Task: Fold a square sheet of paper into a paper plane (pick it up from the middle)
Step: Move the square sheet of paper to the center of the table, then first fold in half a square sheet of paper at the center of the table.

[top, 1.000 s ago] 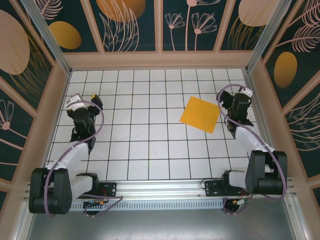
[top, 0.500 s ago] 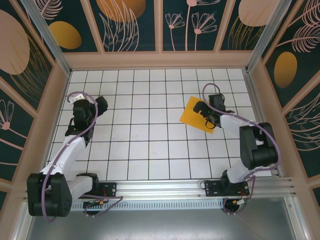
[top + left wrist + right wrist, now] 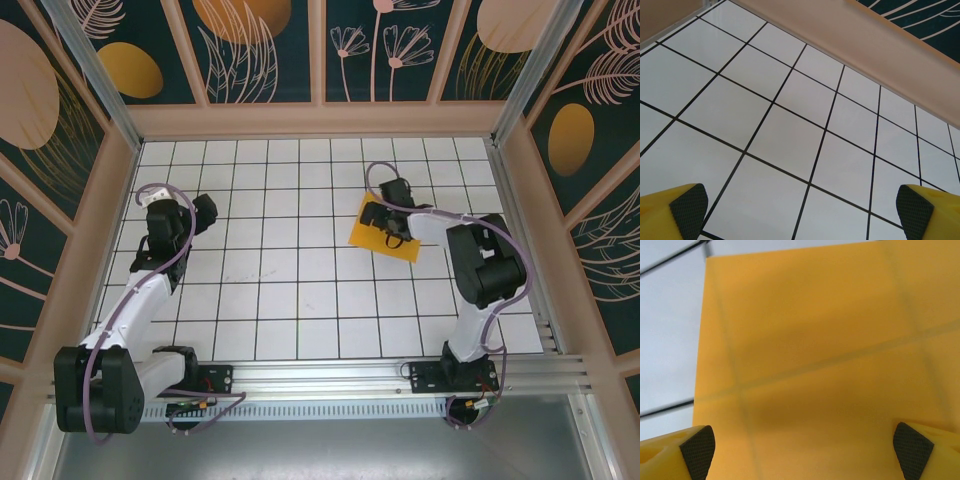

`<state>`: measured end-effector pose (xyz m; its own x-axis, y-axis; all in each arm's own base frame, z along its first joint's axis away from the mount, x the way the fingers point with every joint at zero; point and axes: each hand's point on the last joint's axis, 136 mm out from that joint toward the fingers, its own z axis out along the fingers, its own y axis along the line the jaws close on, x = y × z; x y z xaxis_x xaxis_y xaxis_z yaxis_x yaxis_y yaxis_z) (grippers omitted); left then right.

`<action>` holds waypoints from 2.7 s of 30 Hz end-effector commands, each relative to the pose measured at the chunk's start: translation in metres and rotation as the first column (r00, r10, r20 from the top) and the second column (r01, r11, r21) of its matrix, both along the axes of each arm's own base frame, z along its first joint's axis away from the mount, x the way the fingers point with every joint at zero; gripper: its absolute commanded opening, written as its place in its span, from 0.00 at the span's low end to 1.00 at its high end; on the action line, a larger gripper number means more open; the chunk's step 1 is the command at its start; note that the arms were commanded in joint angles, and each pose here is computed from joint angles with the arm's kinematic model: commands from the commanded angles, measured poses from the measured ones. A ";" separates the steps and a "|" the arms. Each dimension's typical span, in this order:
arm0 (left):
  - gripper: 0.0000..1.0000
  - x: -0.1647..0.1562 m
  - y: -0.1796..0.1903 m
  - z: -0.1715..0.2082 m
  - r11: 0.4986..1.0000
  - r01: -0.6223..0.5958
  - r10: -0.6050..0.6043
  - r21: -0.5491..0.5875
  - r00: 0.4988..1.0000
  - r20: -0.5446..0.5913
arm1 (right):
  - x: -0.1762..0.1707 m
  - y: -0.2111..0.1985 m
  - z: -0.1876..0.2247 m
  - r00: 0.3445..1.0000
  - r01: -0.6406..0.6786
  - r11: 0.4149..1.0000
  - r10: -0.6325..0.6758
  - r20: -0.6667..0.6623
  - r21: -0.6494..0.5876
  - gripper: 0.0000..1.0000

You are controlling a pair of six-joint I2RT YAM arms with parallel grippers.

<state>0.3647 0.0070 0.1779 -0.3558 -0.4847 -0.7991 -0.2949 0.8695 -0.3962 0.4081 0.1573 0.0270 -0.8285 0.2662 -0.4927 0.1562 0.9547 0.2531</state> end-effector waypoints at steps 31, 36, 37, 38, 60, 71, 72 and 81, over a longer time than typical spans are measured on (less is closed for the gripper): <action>0.98 -0.004 -0.011 -0.009 0.997 0.053 -0.060 -0.048 0.986 -0.157 | -0.084 0.068 0.001 0.937 -0.157 0.982 0.115 -0.330 -0.105 0.99; 0.98 -0.003 -0.011 -0.014 0.997 0.052 -0.060 -0.048 0.983 -0.172 | -0.084 0.061 -0.010 0.930 -0.148 0.978 0.087 -0.357 -0.149 0.99; 0.98 -0.003 -0.011 -0.014 0.997 0.053 -0.061 -0.048 0.983 -0.175 | -0.086 0.059 -0.014 0.927 -0.149 0.976 0.082 -0.366 -0.159 0.99; 0.98 -0.003 -0.011 -0.015 0.997 0.054 -0.062 -0.048 0.982 -0.178 | -0.088 0.057 -0.017 0.924 -0.151 0.974 0.079 -0.374 -0.169 0.99; 0.98 -0.002 -0.011 -0.024 0.997 0.053 -0.062 -0.048 0.976 -0.207 | -0.118 0.037 -0.070 0.873 -0.205 0.952 0.073 -0.482 -0.226 0.84; 0.98 -0.002 -0.013 -0.026 0.996 0.061 -0.072 -0.057 0.974 -0.213 | -0.092 0.054 -0.019 0.931 -0.174 0.969 0.105 -0.348 -0.173 0.85; 0.99 -0.002 -0.014 -0.026 0.996 0.063 -0.074 -0.058 0.974 -0.213 | -0.091 0.053 -0.014 0.936 -0.170 0.968 0.100 -0.337 -0.185 0.88; 0.98 -0.002 -0.016 -0.028 0.995 0.069 -0.082 -0.069 0.973 -0.215 | -0.113 0.054 0.001 0.938 -0.178 0.967 0.111 -0.329 -0.181 0.98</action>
